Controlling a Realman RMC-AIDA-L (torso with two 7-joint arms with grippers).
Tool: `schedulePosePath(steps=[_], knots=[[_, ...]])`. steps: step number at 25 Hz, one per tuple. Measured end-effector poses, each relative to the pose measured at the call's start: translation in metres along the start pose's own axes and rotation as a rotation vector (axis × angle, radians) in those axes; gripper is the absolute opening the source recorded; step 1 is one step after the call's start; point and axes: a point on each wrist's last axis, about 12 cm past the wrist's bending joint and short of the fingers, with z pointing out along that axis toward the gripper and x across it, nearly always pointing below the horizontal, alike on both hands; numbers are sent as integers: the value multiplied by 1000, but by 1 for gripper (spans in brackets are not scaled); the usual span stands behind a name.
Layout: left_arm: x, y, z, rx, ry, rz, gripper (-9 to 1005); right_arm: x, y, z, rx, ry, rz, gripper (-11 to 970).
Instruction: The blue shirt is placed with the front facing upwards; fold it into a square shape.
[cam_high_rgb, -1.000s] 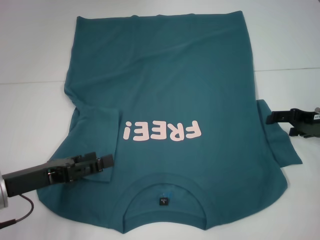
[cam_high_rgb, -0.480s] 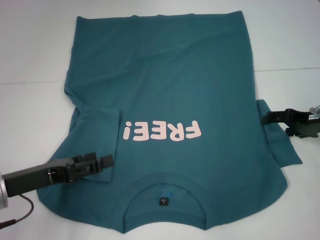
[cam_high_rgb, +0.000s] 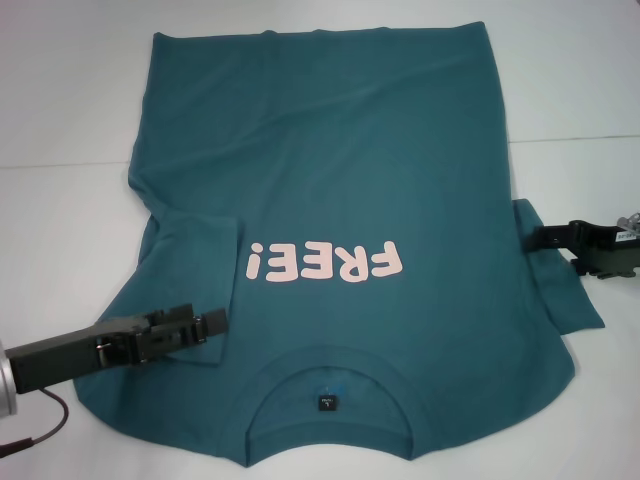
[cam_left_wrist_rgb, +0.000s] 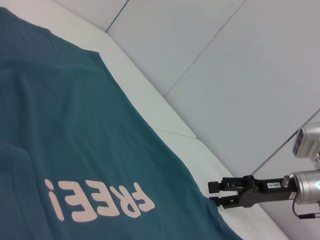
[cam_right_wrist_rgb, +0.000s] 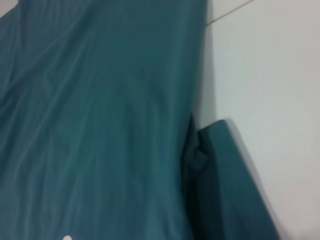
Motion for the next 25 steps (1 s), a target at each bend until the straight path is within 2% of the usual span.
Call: schedulePosePath(steps=[20,25], knots=[[0,0,0,-1,0,1,824,0,13,1,-90,7,25,886],[0,1,0,-3,0,0,825,-2,12,-1,-75,18,13,885]])
